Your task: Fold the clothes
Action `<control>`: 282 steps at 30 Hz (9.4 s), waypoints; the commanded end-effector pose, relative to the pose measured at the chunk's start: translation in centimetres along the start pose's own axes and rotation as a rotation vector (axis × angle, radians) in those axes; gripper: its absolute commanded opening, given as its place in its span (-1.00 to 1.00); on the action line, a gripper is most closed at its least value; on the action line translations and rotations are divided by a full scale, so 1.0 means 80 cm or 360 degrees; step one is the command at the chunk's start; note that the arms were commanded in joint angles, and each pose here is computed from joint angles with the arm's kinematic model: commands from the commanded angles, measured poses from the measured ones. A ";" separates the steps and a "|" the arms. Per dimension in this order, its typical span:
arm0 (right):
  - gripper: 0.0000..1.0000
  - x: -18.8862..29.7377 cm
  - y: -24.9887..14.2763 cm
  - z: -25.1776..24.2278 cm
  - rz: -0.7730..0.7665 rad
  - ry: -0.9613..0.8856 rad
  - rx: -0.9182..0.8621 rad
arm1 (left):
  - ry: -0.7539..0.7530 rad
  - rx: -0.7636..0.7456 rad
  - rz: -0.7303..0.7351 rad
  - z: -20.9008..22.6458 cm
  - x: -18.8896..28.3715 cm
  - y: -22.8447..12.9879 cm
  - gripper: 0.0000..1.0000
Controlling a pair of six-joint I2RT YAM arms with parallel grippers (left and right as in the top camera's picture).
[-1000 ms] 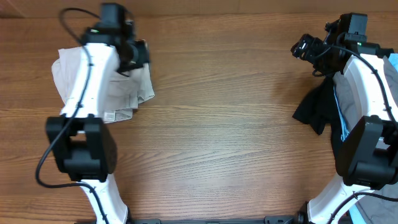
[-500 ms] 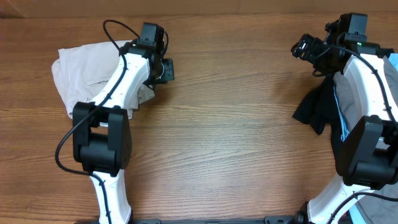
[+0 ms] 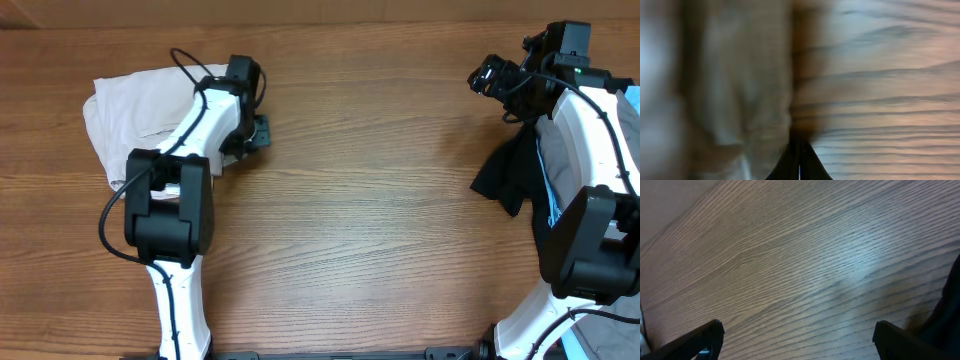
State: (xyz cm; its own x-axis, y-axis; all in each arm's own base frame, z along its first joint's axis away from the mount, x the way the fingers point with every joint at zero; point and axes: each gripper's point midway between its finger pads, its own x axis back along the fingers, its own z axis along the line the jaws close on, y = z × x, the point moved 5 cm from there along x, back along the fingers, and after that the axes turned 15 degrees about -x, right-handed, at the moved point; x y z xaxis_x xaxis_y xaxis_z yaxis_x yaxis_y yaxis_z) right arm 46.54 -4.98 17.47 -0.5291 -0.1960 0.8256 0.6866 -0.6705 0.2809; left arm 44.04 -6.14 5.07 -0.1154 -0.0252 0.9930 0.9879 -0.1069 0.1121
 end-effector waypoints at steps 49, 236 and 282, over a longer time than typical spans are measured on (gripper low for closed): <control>1.00 0.005 0.003 0.005 -0.0025 0.0013 0.0010 | -0.0308 0.0391 -0.0170 0.094 0.000 0.023 -0.91; 1.00 0.283 -0.272 -0.058 -0.1592 0.1165 0.0527 | -0.0246 0.0017 -0.0713 0.066 0.199 0.036 0.99; 1.00 0.159 -0.287 -0.112 -0.1308 0.0841 0.0459 | -0.0246 0.0017 -0.0712 0.066 0.198 0.036 0.99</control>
State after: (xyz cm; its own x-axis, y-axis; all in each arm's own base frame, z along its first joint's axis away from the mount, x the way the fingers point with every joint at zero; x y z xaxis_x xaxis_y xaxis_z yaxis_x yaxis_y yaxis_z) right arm 19.59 1.56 17.29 -0.9947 -0.0995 0.0275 0.0785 -0.5549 0.8282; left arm 45.48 -1.51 21.47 -0.5153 0.1648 0.8410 0.8455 -0.0623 0.5303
